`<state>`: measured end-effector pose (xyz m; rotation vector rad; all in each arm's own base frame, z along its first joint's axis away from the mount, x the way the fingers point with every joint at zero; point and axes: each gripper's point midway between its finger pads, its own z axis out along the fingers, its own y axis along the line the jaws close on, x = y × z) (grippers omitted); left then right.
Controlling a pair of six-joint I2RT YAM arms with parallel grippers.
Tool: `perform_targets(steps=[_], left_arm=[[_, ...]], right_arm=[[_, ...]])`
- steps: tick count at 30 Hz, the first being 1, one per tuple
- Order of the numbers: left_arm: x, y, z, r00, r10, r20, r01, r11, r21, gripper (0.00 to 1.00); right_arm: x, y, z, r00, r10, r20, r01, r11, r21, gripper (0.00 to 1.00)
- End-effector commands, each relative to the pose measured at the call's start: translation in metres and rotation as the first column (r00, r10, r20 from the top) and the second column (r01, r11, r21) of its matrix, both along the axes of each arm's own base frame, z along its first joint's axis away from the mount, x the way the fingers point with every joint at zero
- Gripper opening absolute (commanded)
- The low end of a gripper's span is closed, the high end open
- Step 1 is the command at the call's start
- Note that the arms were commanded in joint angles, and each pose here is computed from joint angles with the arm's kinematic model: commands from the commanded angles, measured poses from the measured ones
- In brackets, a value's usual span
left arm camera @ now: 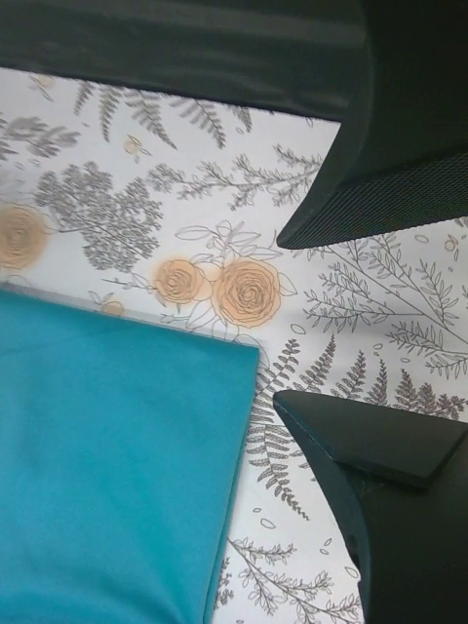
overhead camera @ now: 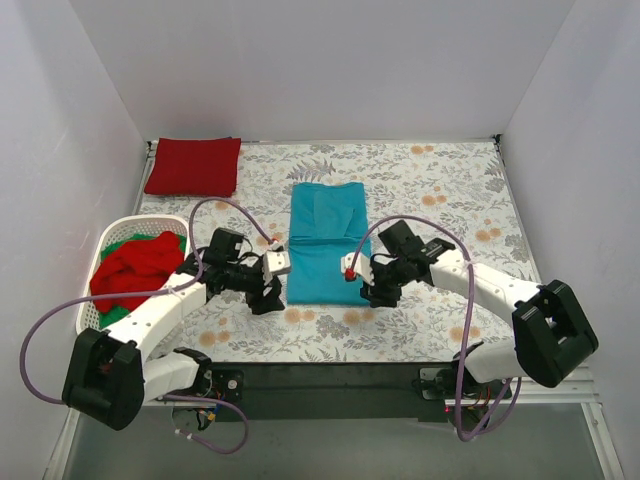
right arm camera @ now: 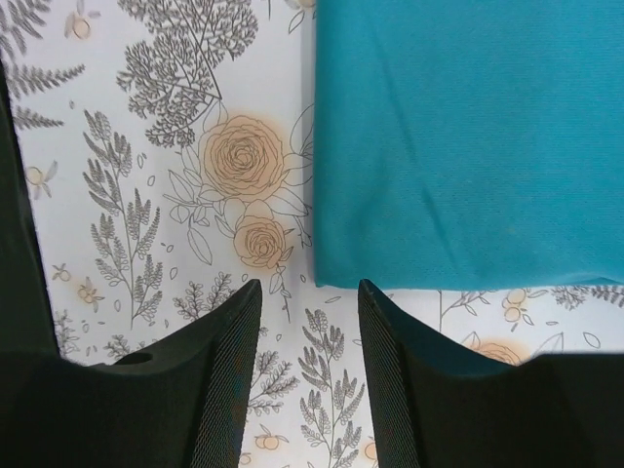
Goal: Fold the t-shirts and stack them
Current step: Fold the tshirt
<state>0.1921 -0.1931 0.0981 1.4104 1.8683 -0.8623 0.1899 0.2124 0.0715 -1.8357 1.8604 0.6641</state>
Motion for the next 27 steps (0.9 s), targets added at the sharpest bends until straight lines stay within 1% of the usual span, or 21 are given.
perform_targets(steps=[1, 3, 5, 6, 10, 13, 18, 20, 25, 26, 27], left_arm=[[0.017, -0.002, -0.01, 0.97, -0.08, 0.229, 0.074, 0.997, 0.032, 0.58], [0.022, -0.005, -0.013, 0.956, -0.091, 0.279, 0.085, 0.996, 0.033, 0.57], [0.019, -0.008, -0.022, 0.952, -0.107, 0.286, 0.098, 0.994, 0.045, 0.57], [0.021, -0.01, -0.022, 0.945, -0.117, 0.305, 0.108, 0.993, 0.045, 0.56], [0.023, -0.016, -0.037, 0.935, -0.157, 0.317, 0.137, 0.987, 0.083, 0.56], [0.026, -0.018, -0.044, 0.925, -0.18, 0.336, 0.154, 0.983, 0.105, 0.52], [0.027, -0.022, -0.055, 0.924, -0.204, 0.324, 0.175, 0.977, 0.118, 0.49], [0.024, -0.024, -0.061, 0.925, -0.218, 0.31, 0.188, 0.974, 0.127, 0.44], [0.018, -0.022, -0.083, 0.932, -0.254, 0.257, 0.214, 0.961, 0.174, 0.41], [0.019, -0.021, -0.086, 0.933, -0.254, 0.255, 0.209, 0.96, 0.188, 0.4], [0.019, -0.019, -0.089, 0.931, -0.261, 0.255, 0.212, 0.956, 0.203, 0.38]], right_arm=[[0.027, 0.011, -0.001, 0.977, 0.009, 0.214, -0.01, 1.0, 0.002, 0.5], [0.028, 0.018, -0.007, 0.967, 0.039, 0.252, -0.04, 0.999, -0.002, 0.47], [0.024, 0.022, -0.012, 0.964, 0.065, 0.256, -0.066, 0.998, -0.006, 0.44], [0.022, 0.023, -0.017, 0.965, 0.08, 0.249, -0.079, 0.997, -0.016, 0.43], [0.01, 0.021, -0.033, 0.972, 0.109, 0.21, -0.103, 0.994, -0.043, 0.41], [0.004, 0.022, -0.037, 0.97, 0.126, 0.206, -0.119, 0.992, -0.046, 0.4], [-0.001, 0.018, -0.049, 0.973, 0.138, 0.187, -0.127, 0.989, -0.07, 0.39], [-0.002, 0.018, -0.052, 0.973, 0.142, 0.181, -0.13, 0.989, -0.075, 0.38], [-0.002, 0.011, -0.066, 0.976, 0.142, 0.163, -0.123, 0.985, -0.121, 0.3], [-0.003, 0.009, -0.068, 0.977, 0.141, 0.159, -0.121, 0.985, -0.127, 0.27], [-0.004, 0.009, -0.067, 0.977, 0.141, 0.159, -0.121, 0.985, -0.127, 0.27]])
